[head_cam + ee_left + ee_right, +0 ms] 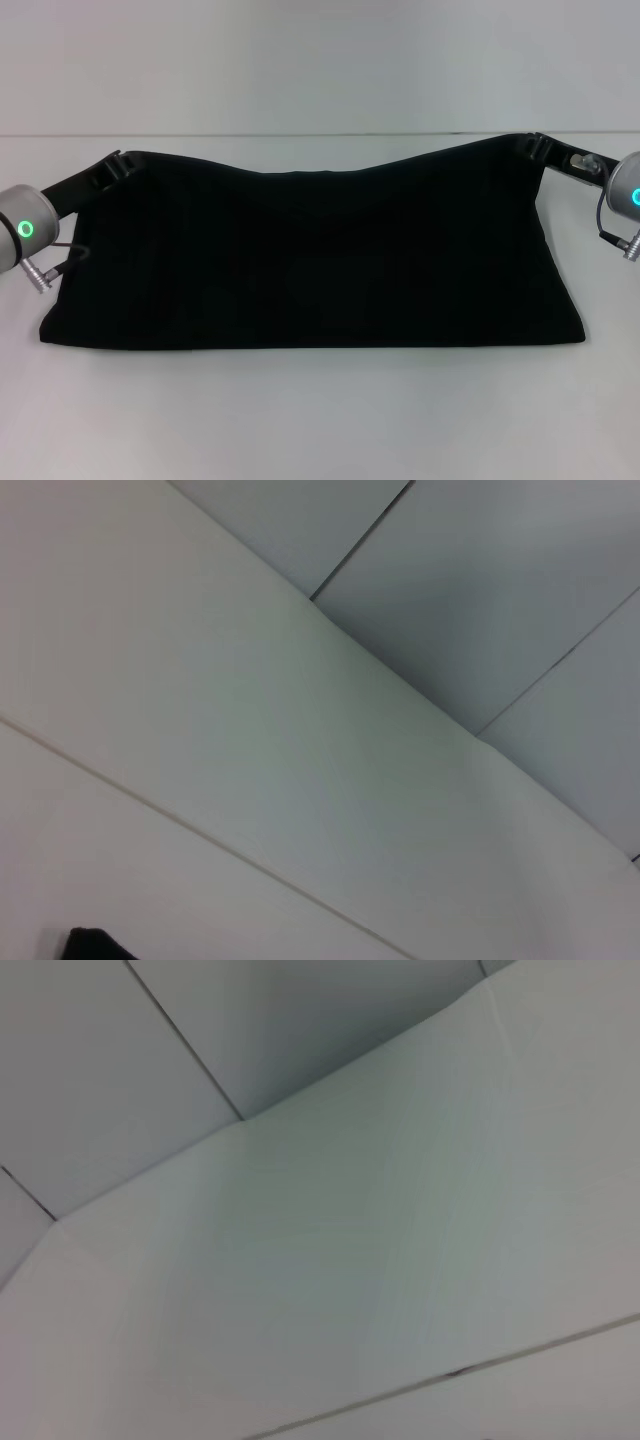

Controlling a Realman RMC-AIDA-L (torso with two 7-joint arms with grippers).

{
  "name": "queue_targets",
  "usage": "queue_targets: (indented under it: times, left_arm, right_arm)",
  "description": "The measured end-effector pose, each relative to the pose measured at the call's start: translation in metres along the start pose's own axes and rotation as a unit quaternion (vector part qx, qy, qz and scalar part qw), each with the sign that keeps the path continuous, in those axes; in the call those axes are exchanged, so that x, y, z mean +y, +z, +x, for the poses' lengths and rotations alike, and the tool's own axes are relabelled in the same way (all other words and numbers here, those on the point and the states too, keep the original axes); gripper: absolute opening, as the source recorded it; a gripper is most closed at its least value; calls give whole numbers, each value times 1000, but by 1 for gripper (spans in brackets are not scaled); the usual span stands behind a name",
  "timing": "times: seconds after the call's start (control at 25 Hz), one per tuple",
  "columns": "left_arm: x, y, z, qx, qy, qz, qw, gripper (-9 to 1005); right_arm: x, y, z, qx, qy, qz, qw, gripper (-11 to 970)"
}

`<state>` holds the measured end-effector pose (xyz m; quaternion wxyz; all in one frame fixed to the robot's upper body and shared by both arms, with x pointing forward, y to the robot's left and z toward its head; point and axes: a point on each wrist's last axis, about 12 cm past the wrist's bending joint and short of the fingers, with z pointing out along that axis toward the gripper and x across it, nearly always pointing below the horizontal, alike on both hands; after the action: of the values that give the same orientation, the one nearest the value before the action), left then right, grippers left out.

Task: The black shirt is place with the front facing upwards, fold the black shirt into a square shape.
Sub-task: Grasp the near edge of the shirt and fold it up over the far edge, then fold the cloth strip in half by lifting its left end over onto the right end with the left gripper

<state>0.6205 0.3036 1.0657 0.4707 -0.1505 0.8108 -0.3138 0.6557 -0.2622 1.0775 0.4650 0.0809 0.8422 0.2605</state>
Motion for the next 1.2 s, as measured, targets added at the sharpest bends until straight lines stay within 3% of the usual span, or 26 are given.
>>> queue_targets:
  times: [0.36, 0.56, 0.8, 1.0, 1.2]
  left_arm:
    - [-6, 11, 7, -15, 8, -27, 1000, 48]
    - [-3, 8, 9, -36, -7, -29, 999, 70]
    - [8, -1, 7, -56, -31, -34, 997, 269]
    - [12, -6, 4, -59, -34, -34, 997, 499]
    - [12, -18, -1, -44, -41, 29, 998, 649]
  right_arm:
    - [5, 6, 1, 11, -38, 14, 999, 87]
    - [4, 5, -1, 3, -32, 12, 999, 279]
    - [-1, -1, -1, 1, -25, 0, 1000, 524]
    - [-12, -13, -3, -25, 4, -12, 1000, 641]
    - [-19, -34, -4, -53, -6, -79, 995, 757]
